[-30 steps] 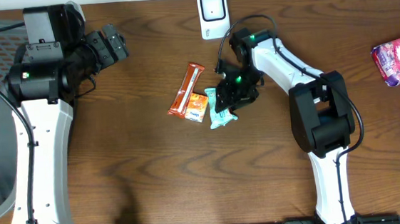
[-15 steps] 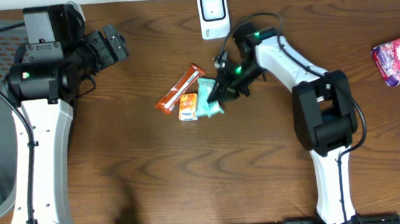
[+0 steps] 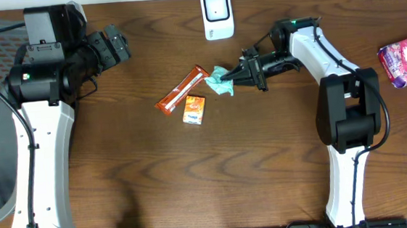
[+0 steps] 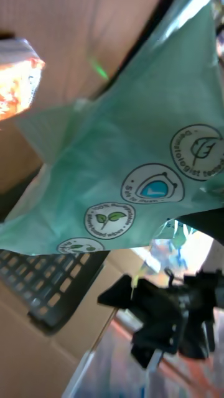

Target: Scan the item barcode

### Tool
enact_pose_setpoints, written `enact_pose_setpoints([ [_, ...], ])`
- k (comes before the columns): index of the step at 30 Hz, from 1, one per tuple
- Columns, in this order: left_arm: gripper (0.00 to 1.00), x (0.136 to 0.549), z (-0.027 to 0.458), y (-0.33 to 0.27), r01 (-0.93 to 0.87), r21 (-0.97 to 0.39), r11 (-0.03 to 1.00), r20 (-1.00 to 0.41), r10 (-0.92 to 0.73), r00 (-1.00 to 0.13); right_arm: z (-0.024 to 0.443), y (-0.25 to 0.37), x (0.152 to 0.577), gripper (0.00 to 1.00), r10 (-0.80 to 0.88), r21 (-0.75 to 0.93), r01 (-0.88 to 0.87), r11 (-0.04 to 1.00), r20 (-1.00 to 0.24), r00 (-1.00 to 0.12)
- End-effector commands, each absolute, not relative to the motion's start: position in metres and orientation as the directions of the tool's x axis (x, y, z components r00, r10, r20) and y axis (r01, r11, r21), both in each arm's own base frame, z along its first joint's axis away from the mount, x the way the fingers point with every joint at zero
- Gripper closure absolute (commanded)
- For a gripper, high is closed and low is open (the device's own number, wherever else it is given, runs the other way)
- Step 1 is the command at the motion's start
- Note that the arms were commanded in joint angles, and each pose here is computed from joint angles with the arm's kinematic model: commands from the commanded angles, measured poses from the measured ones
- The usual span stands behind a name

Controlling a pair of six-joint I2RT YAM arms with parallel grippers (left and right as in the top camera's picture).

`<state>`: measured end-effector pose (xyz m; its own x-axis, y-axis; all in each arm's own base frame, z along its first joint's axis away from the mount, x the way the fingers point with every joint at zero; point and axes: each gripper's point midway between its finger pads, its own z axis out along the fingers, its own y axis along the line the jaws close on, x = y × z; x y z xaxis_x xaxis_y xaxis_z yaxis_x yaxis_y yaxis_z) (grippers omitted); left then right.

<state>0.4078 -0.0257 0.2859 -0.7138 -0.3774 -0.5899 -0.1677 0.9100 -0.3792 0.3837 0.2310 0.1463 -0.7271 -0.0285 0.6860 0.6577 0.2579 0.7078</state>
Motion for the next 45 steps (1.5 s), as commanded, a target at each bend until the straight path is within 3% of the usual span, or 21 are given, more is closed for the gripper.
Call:
enact_pose_setpoints([
  [1,0.02,0.409,0.283,-0.024,-0.170,-0.371,0.913,-0.588,-0.372,-0.718,0.160,0.227,0.394,0.99,-0.047,0.697,0.694,0.179,0.711,-0.702],
  [13,0.02,0.409,0.283,-0.024,-0.169,-0.371,0.913,-0.588,-0.372,-0.718,0.169,0.228,0.395,0.99,-0.081,0.732,0.668,0.131,0.680,-0.729],
  [19,0.02,0.409,0.283,-0.024,-0.169,-0.371,0.913,-0.588,-0.372,-0.718,0.179,0.227,0.383,0.99,-0.088,0.679,0.726,0.114,0.734,-0.673],
  [22,0.02,0.409,0.283,-0.024,-0.169,-0.371,0.913,-0.588,-0.372,-0.718,0.180,0.225,0.383,0.99,-0.093,0.716,0.690,0.103,0.698,-0.710],
  [45,0.02,0.409,0.283,-0.024,-0.169,-0.371,0.913,-0.588,-0.372,-0.718,0.172,0.214,0.388,0.99,-0.063,0.745,0.656,0.122,0.665,-0.744],
])
